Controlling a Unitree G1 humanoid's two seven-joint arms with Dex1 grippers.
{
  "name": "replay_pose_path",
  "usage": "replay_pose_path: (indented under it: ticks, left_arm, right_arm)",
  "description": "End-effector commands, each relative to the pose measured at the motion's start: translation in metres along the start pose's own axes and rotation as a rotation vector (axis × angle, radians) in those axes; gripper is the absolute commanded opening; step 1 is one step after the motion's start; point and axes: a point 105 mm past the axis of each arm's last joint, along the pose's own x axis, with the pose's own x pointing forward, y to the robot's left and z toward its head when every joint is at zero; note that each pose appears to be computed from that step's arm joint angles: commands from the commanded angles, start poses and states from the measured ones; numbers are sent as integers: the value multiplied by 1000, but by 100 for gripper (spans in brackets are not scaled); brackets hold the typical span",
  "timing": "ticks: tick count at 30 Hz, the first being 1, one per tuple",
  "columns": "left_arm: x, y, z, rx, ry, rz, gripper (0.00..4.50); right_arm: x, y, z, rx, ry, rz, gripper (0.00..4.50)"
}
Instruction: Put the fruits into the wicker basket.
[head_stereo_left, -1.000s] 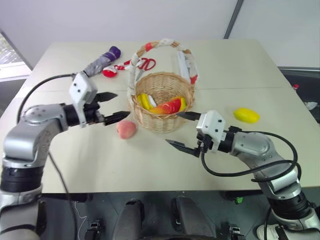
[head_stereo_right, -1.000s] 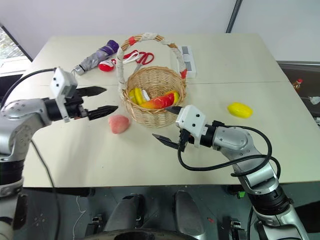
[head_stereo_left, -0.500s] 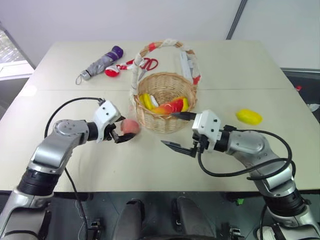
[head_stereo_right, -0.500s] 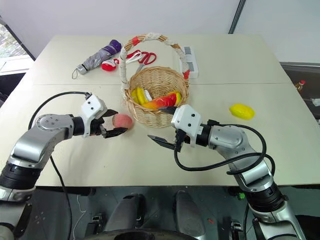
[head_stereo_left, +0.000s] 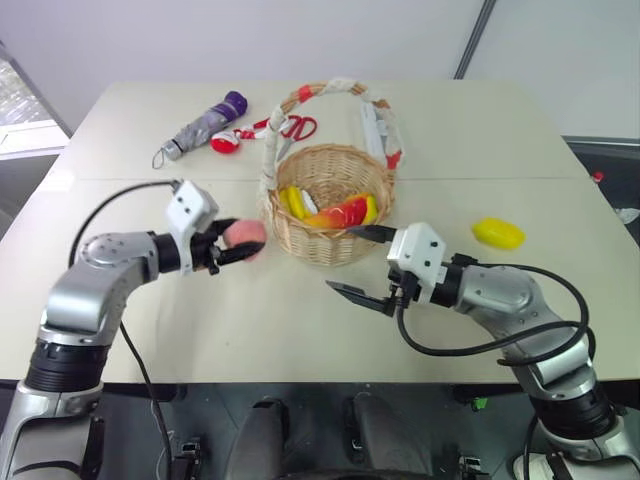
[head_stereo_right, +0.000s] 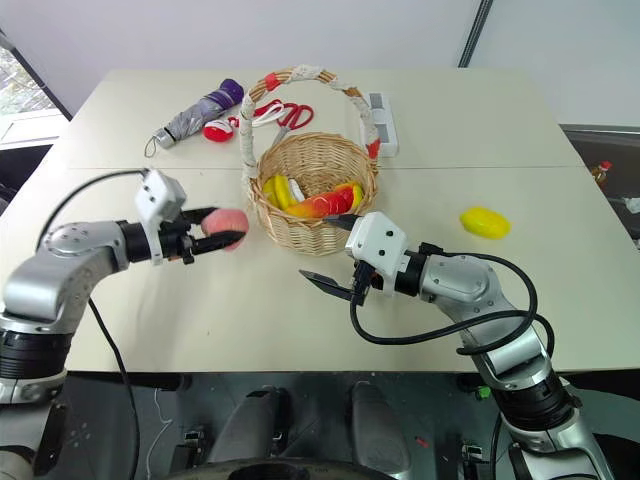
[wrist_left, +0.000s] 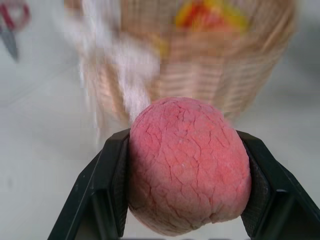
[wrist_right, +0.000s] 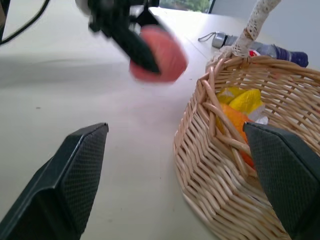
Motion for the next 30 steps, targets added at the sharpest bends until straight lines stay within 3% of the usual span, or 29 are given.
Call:
replay_pose_path:
  ticks: [1,6,11,14,16,21,25,30]
  left_arm:
    - [26,-17,43,103,-109,-19,226]
    - [75,-16,49,106,-90,48,226]
    - [87,-18,45,90,-72,43,448]
    - [87,-15,42,115,-60,47,448]
    - [84,-20,42,139,-78,13,448]
    - [74,-55,37,293,-102,-174,448]
    - [72,-76,28,263,-108,-270,448]
    - [75,-83,24,250,-104,-280,448]
  right_arm:
    - [-4,-9,8,-36,-23,-24,450]
    - [-8,-16,3,-38,-5,-57,450]
    - [-20,-27,1,-39,18,-129,450]
    - [-47,-53,-16,-61,135,-268,450]
    - [-79,-80,-38,-112,298,-395,450]
    - [-130,-113,-75,-196,584,-521,450]
    - [-148,-135,-96,-232,715,-577,450]
    - [-142,-150,-115,-226,762,-600,450]
